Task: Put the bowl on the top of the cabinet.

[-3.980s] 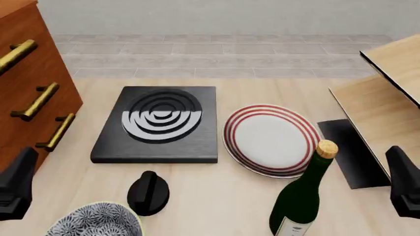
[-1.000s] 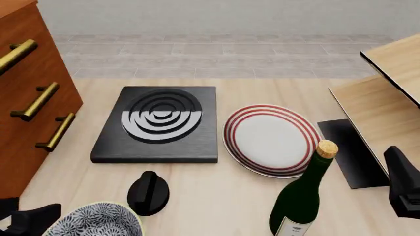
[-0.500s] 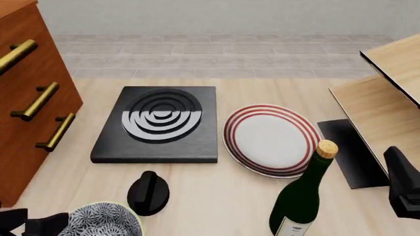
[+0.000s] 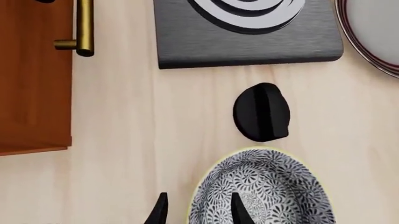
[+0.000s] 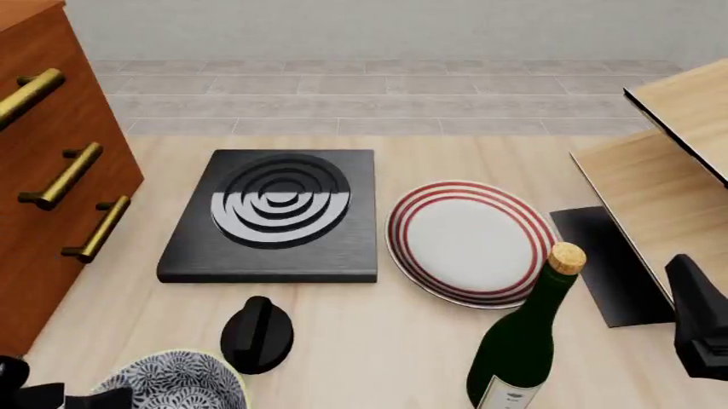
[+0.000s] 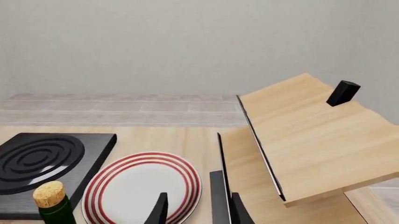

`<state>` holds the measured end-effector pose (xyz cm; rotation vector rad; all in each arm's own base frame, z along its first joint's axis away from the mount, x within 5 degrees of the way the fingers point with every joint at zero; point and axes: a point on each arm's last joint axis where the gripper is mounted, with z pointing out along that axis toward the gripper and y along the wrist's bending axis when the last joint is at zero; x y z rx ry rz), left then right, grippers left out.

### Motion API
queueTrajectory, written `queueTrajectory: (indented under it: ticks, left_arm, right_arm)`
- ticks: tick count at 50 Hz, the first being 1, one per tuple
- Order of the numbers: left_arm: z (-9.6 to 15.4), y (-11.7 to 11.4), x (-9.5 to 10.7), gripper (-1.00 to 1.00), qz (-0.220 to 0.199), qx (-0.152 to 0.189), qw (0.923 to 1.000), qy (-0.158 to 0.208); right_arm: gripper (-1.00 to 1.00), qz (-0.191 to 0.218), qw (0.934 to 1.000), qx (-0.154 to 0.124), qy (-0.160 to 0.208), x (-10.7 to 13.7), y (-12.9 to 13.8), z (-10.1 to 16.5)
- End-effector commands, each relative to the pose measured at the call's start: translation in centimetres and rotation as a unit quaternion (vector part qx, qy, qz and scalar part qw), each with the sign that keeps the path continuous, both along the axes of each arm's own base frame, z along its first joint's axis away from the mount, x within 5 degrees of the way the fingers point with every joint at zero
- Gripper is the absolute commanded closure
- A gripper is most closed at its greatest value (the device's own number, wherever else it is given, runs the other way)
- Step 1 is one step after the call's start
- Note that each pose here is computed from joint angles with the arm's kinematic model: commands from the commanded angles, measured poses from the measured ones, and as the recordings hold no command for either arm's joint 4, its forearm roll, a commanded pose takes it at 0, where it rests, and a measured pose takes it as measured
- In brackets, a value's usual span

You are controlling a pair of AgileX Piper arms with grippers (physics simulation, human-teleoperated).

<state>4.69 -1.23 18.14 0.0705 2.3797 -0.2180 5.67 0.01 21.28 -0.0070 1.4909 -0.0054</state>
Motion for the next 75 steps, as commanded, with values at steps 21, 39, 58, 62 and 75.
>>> queueTrajectory:
  ticks: [21,39,58,62,75]
  left_arm:
    - [-2.9,-0.2,-0.1,-1.00,0.004,-0.014,0.9995,0.029]
    - [-3.6,-0.4,0.2,-1.00,0.003,-0.021,0.9992,0.035]
    - [-3.8,-0.3,-0.1,1.00,-0.002,-0.018,0.9993,0.033]
    - [-3.8,-0.4,-0.1,1.00,-0.007,-0.020,0.9993,0.032]
    - [-3.7,-0.3,0.1,1.00,-0.007,-0.013,0.9995,0.026]
  right_arm:
    - [-1.00,-0.001,1.0000,0.000,0.000,0.0,0.0,0.0]
    - [-1.00,-0.002,1.0000,0.000,0.000,0.1,0.0,0.1]
    - [-1.00,-0.002,1.0000,-0.002,-0.001,0.1,0.0,0.1]
    - [-1.00,-0.002,1.0000,-0.003,-0.001,0.1,0.0,0.1]
    - [-1.00,-0.002,1.0000,-0.004,-0.001,0.1,0.0,0.1]
